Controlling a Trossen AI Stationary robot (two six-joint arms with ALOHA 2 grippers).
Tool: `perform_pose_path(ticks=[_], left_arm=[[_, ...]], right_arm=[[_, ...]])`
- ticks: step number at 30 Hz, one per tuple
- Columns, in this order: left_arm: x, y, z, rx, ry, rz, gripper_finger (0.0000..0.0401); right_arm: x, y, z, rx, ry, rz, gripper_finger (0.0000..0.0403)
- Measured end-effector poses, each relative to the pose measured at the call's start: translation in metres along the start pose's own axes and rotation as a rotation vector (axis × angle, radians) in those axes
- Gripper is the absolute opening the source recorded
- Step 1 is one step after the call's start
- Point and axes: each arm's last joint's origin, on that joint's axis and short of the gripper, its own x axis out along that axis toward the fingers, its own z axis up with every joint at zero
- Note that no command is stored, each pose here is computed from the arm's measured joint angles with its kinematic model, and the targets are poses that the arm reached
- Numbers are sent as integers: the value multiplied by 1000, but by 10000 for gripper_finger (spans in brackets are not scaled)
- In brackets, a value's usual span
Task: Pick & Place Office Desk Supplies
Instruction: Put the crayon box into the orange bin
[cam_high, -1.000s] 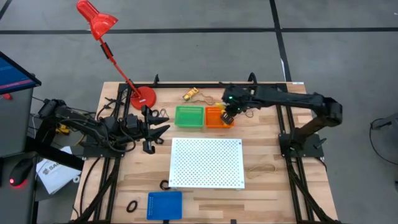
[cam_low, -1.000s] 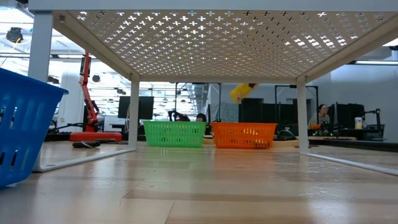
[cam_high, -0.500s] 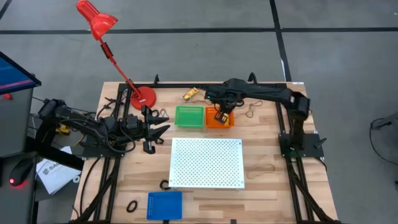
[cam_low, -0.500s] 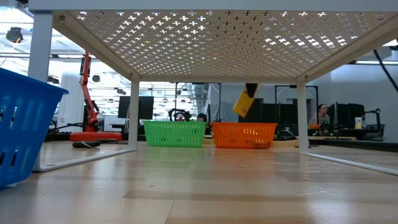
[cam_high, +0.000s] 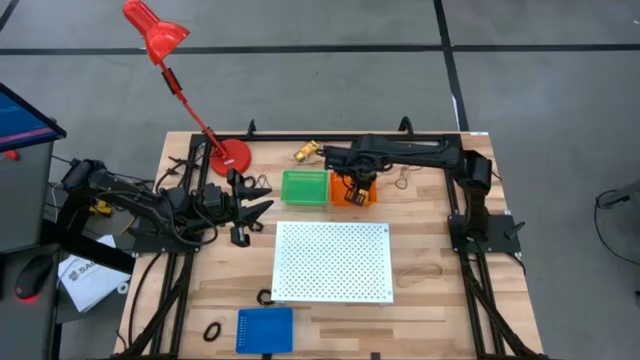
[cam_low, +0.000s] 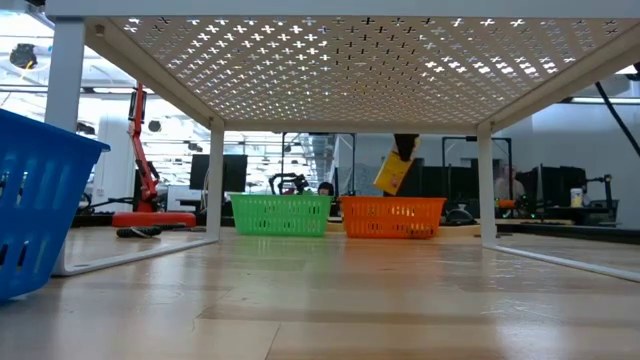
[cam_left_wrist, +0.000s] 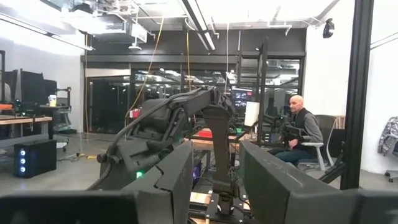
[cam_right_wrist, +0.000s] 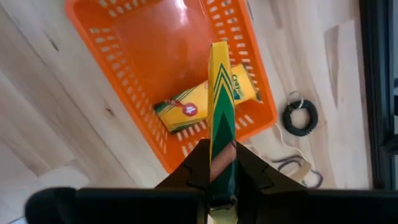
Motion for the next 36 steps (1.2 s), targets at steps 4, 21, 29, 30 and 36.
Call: perform_pose_path(ticks=[4, 21, 29, 30, 36], left_arm=[[0, 0, 0, -1, 0, 0, 122], [0, 0, 0, -2, 0, 1, 122], [0, 0, 0, -2, 0, 1, 122], [0, 0, 0, -2, 0, 1, 122], [0, 0, 0, 0, 3, 1, 122]], right_arm=[[0, 1, 0, -4, 2, 16, 29], [0, 1, 1, -44, -2, 41, 63], [0, -2, 3, -51, -32, -72, 132], [0, -1, 3, -51, -37, -76, 140], [-5, 2, 2, -61, -62, -80, 173]])
